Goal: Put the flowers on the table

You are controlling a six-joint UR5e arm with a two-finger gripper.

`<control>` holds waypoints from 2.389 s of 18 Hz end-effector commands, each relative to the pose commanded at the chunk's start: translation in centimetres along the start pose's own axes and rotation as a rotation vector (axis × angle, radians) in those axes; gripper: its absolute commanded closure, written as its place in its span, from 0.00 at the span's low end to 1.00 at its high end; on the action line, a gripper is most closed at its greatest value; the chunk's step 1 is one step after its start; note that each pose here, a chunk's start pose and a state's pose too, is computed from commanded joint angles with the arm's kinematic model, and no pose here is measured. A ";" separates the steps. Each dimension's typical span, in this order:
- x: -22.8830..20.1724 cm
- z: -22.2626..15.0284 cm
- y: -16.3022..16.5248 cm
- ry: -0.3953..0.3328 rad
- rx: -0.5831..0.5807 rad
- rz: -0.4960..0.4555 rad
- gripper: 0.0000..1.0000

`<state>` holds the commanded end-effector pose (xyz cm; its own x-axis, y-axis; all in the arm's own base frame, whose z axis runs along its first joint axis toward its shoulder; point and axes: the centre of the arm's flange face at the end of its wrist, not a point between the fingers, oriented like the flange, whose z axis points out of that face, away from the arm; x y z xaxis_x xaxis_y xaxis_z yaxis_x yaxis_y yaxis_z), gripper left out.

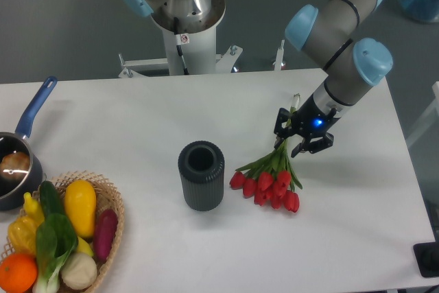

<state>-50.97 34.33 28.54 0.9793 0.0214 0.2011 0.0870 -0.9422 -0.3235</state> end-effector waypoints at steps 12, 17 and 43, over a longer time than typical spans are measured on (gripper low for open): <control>3.3 -12.9 -3.0 -0.254 0.099 0.095 0.00; 4.6 -15.6 -3.9 -0.332 0.117 0.148 0.00; 5.8 -17.2 -2.7 -0.447 -0.115 0.343 0.00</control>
